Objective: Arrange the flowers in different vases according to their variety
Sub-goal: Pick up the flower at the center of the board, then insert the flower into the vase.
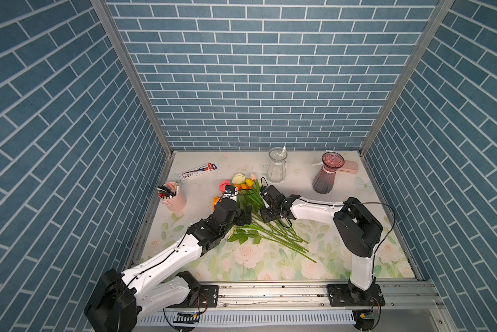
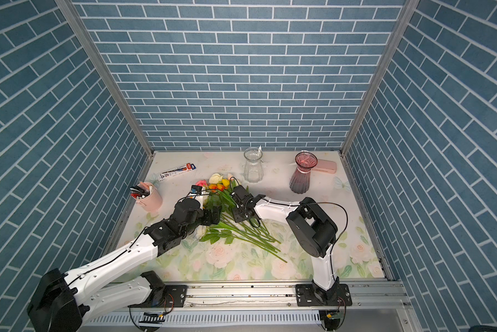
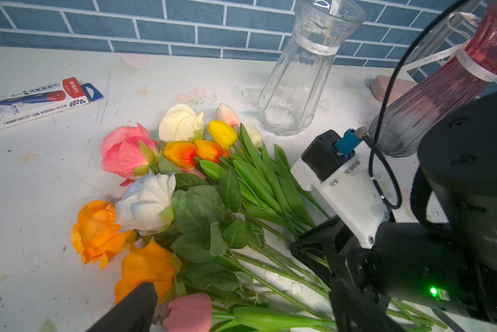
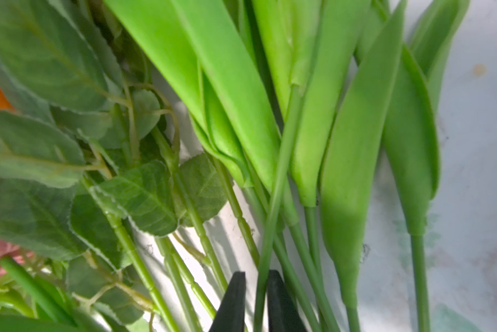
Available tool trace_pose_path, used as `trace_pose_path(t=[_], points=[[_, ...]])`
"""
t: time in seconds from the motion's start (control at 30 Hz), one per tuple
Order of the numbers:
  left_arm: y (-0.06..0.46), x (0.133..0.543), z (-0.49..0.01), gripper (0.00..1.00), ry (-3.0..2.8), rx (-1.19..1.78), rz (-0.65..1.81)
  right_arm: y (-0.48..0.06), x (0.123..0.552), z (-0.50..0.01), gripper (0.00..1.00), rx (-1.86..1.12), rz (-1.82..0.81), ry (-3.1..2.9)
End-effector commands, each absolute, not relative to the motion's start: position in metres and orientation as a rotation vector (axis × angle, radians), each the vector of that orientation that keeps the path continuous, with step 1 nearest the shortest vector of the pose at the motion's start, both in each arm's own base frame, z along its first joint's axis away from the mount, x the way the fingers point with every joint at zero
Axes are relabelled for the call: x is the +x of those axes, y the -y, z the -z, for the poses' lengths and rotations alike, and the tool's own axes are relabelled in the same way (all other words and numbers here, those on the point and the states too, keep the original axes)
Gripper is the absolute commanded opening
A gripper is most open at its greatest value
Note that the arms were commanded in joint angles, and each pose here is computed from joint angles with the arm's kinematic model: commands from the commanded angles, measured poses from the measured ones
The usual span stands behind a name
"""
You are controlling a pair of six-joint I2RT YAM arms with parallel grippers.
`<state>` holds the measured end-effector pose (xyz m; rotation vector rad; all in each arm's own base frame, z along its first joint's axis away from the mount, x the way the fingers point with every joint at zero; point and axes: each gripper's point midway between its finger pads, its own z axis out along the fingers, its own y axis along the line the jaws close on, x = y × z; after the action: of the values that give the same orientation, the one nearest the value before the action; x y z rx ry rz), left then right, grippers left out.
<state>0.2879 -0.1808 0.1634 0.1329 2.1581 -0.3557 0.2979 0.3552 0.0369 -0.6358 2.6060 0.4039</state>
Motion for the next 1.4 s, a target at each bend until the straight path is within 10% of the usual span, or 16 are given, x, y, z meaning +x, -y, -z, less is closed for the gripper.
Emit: trace_pose_path(t=[0.0, 0.43, 0.93, 1.37], points=[[0.183, 0.290, -0.166, 1.00, -2.146, 0.142, 0.347, -0.348, 0.299, -0.041, 0.10, -0.601, -0.381, -2.612], [0.199, 0.289, -0.185, 1.00, -2.085, 0.193, 0.383, -0.323, 0.317, -0.133, 0.00, -0.486, -0.356, -2.419], [0.223, 0.272, -0.231, 1.00, -1.894, 0.277, 0.480, -0.262, 0.377, -0.382, 0.00, -0.371, -0.463, -1.450], [0.229, 0.265, -0.230, 1.00, -1.864, 0.281, 0.514, -0.320, 0.483, -0.378, 0.00, -0.522, -0.549, -1.419]])
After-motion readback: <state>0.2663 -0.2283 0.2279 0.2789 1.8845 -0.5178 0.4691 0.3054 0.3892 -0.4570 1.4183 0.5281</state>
